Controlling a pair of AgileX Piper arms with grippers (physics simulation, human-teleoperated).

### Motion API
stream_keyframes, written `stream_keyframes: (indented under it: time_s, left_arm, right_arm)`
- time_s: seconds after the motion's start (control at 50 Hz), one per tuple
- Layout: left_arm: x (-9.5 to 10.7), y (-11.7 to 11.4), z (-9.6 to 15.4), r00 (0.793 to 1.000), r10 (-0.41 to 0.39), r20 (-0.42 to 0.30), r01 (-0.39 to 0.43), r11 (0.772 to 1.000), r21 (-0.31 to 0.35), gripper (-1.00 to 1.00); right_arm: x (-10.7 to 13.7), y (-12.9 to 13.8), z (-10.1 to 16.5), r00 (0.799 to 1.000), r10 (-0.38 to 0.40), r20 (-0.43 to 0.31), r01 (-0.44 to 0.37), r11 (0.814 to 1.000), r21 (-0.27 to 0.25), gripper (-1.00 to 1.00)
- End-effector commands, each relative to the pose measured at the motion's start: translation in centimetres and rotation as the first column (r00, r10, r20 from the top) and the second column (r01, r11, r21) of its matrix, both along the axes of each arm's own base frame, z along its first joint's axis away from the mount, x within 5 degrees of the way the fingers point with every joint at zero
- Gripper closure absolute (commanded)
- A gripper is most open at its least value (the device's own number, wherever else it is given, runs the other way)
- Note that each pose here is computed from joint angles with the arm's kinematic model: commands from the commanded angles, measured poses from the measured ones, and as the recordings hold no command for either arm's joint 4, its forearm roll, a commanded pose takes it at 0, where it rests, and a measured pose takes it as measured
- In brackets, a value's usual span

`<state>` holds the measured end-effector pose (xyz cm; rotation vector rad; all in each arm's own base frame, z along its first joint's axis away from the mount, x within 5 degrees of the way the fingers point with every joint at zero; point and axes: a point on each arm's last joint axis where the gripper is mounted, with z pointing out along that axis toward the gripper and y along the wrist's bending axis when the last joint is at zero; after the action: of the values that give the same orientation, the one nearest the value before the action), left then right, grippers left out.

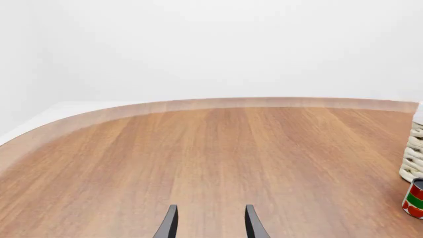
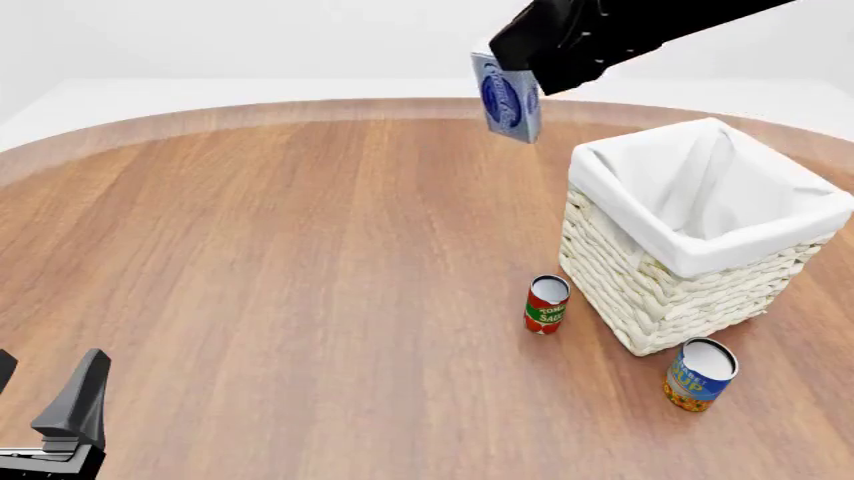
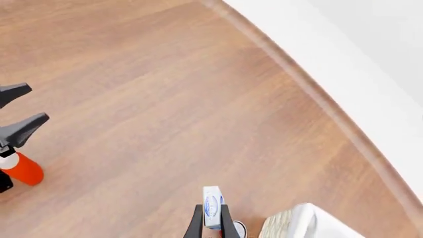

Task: Pick up the alphabet soup and the cream cheese box, and put them in the basket.

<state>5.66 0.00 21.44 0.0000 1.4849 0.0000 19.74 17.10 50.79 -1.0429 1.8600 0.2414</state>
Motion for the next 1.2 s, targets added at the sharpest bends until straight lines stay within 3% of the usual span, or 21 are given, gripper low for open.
stream_keyframes:
  time_s: [0.02,0.34,1.2]
  left_arm:
    - [0.0,0.0,0.0,1.0,0.0,0.0,0.0,1.0,0.0,-1.0]
    - [0.0,0.0,0.0,1.0,0.0,0.0,0.0,1.0,0.0,-1.0]
    - [0.0,0.0,0.0,1.0,0.0,0.0,0.0,1.0,0.0,-1.0]
  right_arm:
    - [-0.6,-1.6,1.8,0.999,-0.054,0.008,0.053,0.997,0.048,1.0]
    - [-0.8,-3.5,2.7,0.992,-0.127,0.012,0.125,0.988,0.091,1.0]
    - [-2.9,-8.0,2.9,0.964,-0.267,-0.001,0.265,0.957,0.122,1.0]
